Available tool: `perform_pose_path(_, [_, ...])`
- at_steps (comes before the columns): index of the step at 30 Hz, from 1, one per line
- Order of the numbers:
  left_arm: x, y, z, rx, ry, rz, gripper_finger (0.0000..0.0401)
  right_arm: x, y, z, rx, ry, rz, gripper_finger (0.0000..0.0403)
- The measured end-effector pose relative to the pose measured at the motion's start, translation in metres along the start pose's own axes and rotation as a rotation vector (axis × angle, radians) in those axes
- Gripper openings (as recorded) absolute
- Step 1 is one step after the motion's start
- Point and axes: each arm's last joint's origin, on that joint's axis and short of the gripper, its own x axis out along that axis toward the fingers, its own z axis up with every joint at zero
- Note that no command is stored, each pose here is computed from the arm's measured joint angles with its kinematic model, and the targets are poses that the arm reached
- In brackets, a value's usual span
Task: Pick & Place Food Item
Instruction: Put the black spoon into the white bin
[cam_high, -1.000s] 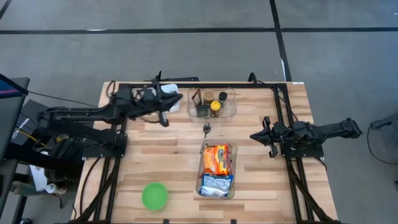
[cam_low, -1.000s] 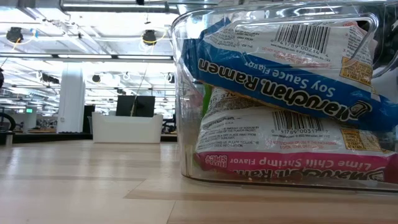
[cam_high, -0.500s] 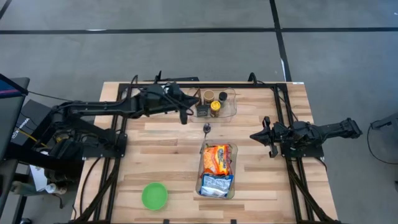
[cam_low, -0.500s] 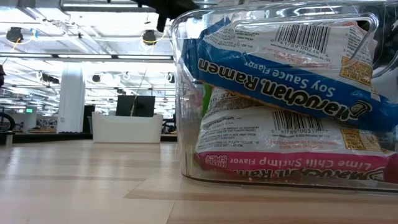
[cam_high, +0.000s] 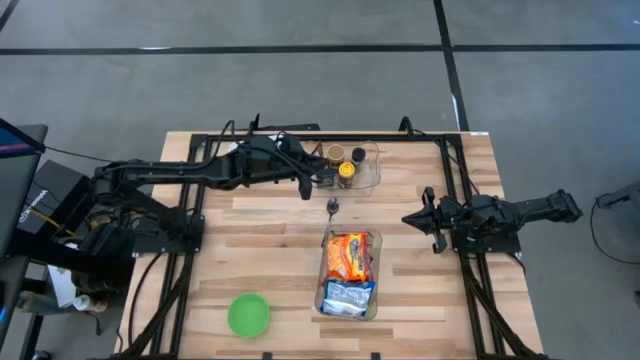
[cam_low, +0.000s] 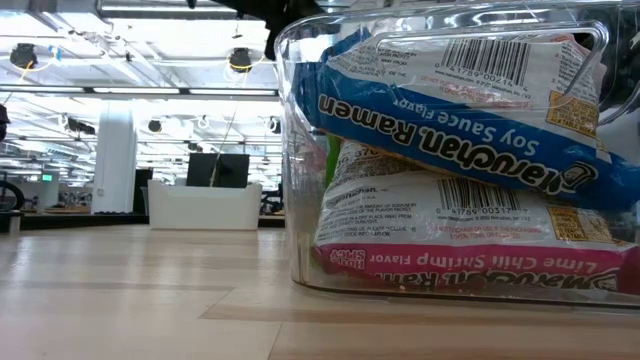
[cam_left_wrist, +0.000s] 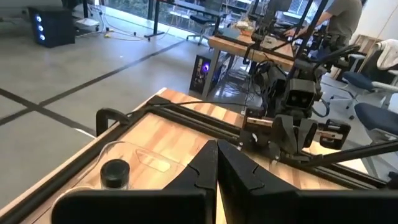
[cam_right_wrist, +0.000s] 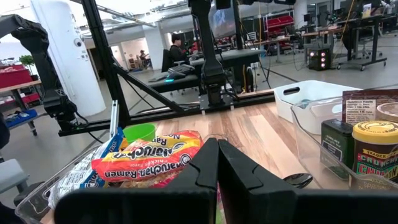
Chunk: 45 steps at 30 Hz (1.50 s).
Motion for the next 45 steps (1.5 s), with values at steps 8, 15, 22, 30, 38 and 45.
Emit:
perform_pose_path(8, [-0.001,-0.003,0.016,-0.069,-0.164,-0.042,0.0,0.0,0.0,0.0,0.0,0.0,0.0,0.0])
perform_pose_path(15, [-0.007,-0.007,0.036,-0.092,-0.378,-0.095,0.0,0.0,0.0,0.0,0.0,0.0,0.0,0.0])
perform_pose_path(22, [-0.007,-0.007,0.036,-0.09,-0.375,-0.094,0.0,0.0,0.0,0.0,0.0,0.0,0.0,0.0])
perform_pose_path(30, [0.001,-0.003,0.014,-0.067,-0.156,-0.039,0.0,0.0,0.0,0.0,0.0,0.0,0.0,0.0])
perform_pose_path(38, [0.001,0.003,-0.017,-0.079,0.156,0.043,0.0,0.0,0.0,0.0,0.0,0.001,0.0,0.0])
perform_pose_path(45, [-0.002,0.005,-0.045,-0.079,0.289,0.07,0.0,0.0,0.0,0.0,0.0,0.001,0.0,0.0])
